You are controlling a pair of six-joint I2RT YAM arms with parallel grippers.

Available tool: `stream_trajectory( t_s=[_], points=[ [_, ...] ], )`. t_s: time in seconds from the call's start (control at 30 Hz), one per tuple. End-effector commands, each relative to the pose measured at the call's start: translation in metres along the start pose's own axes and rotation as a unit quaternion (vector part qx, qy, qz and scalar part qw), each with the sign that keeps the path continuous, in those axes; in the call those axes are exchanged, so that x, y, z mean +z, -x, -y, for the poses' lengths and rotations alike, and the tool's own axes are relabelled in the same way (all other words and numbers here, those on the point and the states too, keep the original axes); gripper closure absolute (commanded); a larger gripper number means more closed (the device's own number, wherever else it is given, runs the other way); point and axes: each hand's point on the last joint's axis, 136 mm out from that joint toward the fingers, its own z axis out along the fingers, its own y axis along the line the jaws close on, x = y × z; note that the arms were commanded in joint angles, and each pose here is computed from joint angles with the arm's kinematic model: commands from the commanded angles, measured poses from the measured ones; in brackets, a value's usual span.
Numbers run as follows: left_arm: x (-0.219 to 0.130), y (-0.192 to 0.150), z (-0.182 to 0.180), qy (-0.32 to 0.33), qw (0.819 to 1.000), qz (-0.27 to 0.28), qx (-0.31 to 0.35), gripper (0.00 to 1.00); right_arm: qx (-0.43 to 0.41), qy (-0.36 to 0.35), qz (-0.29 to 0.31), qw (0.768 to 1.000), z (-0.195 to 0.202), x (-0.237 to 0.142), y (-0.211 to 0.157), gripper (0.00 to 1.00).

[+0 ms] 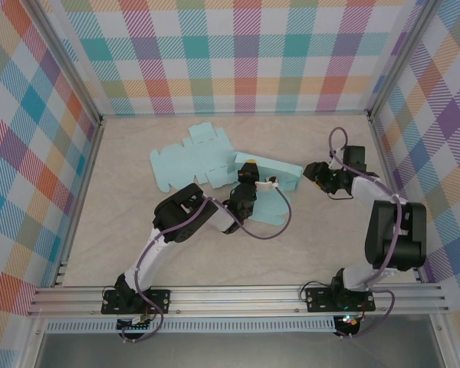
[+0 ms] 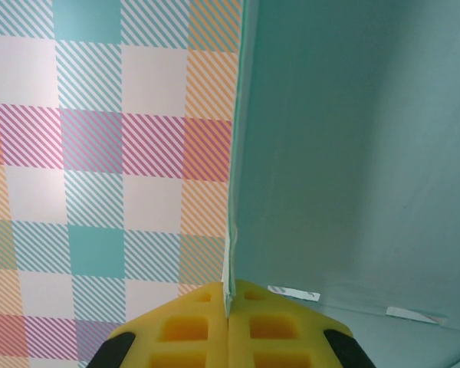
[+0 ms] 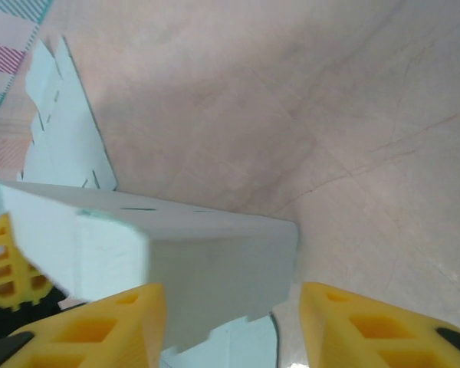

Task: Fold the paper box

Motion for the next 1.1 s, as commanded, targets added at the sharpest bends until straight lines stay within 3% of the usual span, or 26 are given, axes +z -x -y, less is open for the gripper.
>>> stream_trajectory(
  t_s=[0.0, 0.27, 0.7, 1.07],
  points=[
    [-0.003, 0.003, 0.007, -0.005, 1.0, 0.013, 0.008, 1.0, -0.009, -0.039, 0.028, 0.999, -0.001, -0.022, -0.001, 0.44],
    [-0.002, 0.004, 0.007, -0.004, 1.0, 0.011, 0.005, 1.0, -0.045, -0.089, 0.034, 0.994, -0.008, -0.031, 0.004, 0.24],
    [-0.002, 0.005, 0.005, -0.002, 1.0, 0.011, 0.004, 1.0, -0.071, -0.11, -0.017, 0.991, 0.001, 0.021, 0.0, 0.19],
    [-0.007, 0.009, 0.013, -0.009, 1.0, 0.019, 0.009, 1.0, -0.076, -0.039, -0.004, 0.996, -0.015, 0.053, -0.001, 0.16]
  ],
)
